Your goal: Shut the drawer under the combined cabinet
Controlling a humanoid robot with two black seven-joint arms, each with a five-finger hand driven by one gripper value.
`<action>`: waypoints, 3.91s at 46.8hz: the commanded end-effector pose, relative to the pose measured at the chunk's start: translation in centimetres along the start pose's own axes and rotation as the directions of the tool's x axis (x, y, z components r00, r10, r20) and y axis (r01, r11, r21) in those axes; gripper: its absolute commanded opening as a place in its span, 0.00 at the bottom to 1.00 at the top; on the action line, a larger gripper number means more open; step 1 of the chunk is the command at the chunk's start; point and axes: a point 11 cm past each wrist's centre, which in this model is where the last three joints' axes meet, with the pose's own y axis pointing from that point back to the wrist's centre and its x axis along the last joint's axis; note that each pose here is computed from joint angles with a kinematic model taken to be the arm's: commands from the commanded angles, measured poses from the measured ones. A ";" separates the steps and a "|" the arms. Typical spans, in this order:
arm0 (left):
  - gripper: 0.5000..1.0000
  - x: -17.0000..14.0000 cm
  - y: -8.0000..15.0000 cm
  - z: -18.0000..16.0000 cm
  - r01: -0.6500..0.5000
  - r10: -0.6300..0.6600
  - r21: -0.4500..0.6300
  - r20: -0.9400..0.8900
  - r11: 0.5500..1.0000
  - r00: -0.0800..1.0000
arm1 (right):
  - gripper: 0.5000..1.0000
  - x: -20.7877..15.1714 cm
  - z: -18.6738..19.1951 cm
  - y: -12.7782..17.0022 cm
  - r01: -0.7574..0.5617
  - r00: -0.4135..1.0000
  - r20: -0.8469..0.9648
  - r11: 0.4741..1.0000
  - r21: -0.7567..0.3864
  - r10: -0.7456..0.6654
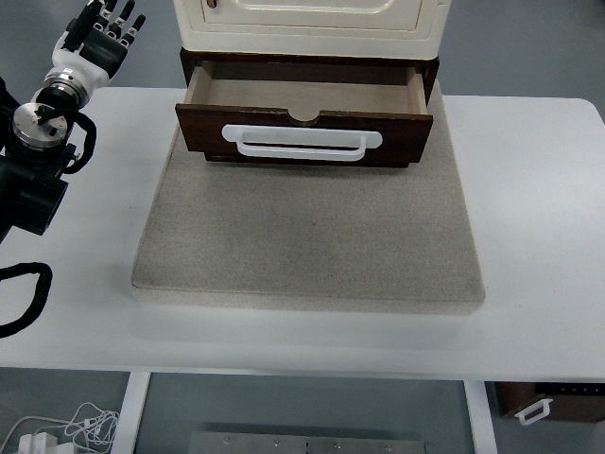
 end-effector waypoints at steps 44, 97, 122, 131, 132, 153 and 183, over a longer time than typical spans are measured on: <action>1.00 -5.5 -0.6 9.0 0.154 -0.144 -0.134 0.079 0.979 0.986 | 0.90 0.0 -0.1 0.0 0.000 1.000 0.000 1.000 0.001 0.000; 1.00 -35.6 13.5 6.6 0.761 -0.780 0.312 0.498 0.569 0.379 | 0.90 0.0 0.0 0.0 0.000 1.000 0.000 1.000 -0.001 0.000; 1.00 -35.7 17.1 -3.1 0.558 -0.872 0.687 0.465 0.465 0.154 | 0.90 0.0 0.0 0.0 0.000 1.000 0.000 1.000 -0.001 0.000; 1.00 -32.2 18.9 -7.5 0.357 -0.901 0.835 0.431 0.419 0.050 | 0.90 0.0 -0.1 0.0 0.000 1.000 0.000 1.000 0.001 0.000; 1.00 -31.9 19.0 -7.7 0.341 -0.903 0.843 0.428 0.417 0.046 | 0.90 0.0 0.0 0.0 0.000 1.000 0.000 1.000 -0.001 0.000; 1.00 -25.9 20.4 -11.3 0.011 -0.956 0.956 0.294 0.294 0.009 | 0.90 0.0 0.0 0.0 0.000 1.000 0.000 1.000 -0.001 0.000; 1.00 -20.7 19.1 -16.0 -0.297 -0.963 0.916 0.262 0.270 -0.069 | 0.90 0.0 0.0 0.0 0.000 1.000 0.000 1.000 -0.001 0.000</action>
